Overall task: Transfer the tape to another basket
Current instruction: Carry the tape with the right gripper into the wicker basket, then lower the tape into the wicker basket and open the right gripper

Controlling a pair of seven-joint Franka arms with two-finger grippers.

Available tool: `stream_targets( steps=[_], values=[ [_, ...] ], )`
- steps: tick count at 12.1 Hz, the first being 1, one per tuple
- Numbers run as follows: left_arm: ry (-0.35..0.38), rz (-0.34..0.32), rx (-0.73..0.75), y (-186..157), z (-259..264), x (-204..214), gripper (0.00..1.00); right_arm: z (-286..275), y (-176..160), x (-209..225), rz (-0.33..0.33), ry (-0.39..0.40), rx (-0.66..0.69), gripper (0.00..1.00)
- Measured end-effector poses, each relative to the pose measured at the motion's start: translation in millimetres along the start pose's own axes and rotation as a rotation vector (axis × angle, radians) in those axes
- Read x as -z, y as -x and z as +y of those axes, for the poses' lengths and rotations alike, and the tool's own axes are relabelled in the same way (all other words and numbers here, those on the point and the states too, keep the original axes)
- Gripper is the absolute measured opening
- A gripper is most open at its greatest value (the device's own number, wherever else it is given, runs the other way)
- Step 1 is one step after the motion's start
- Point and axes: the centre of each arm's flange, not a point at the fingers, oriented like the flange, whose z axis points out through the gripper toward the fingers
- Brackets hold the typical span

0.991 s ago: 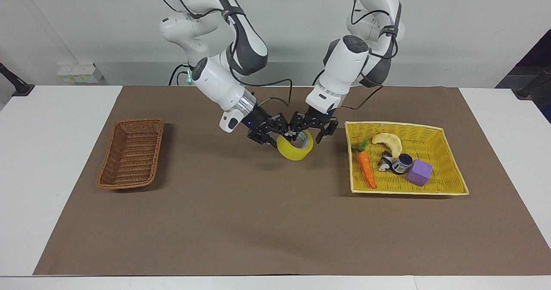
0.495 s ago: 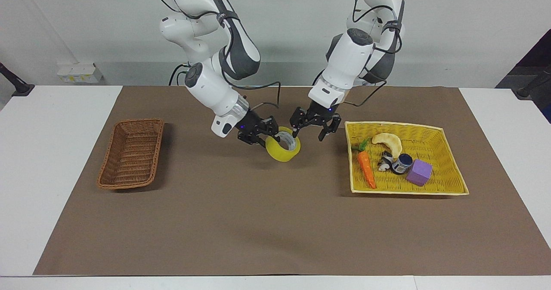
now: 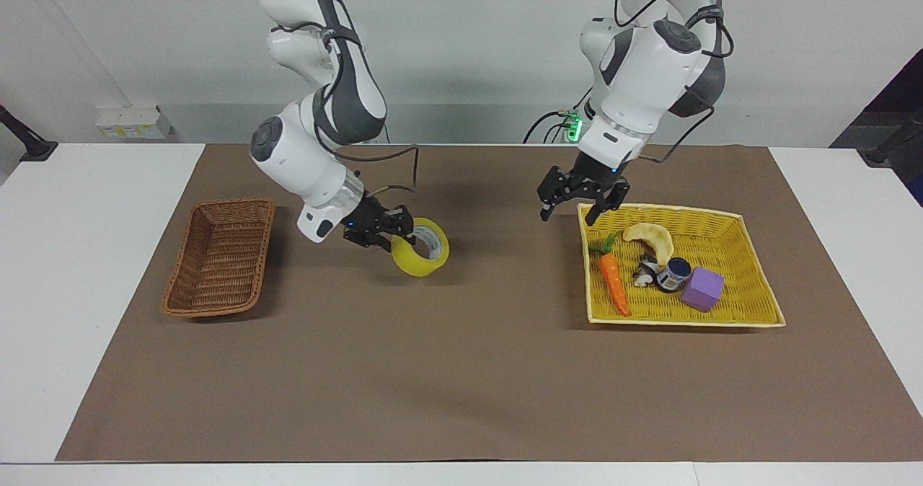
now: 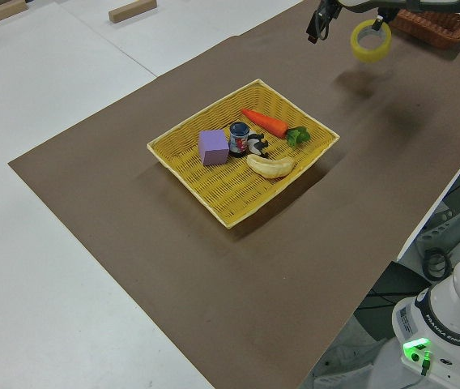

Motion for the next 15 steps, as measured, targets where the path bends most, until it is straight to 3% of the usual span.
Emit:
stream_targets(
  steps=[3,10,15],
  values=[
    [-0.112,0.015,-0.057,-18.1,-36.5,30.0,1.0,21.2,-6.5,53.4,0.004,0.141,-0.013,0.56],
    [-0.2,-0.04,-0.235,-51.7,-148.8,171.5,1.0,88.0,9.4,147.5,0.015,0.41,-0.055,0.56],
    [-0.213,-0.111,-0.256,-44.1,-182.8,193.9,1.0,208.2,48.8,182.2,-0.022,0.483,-0.159,0.56]
  ],
)
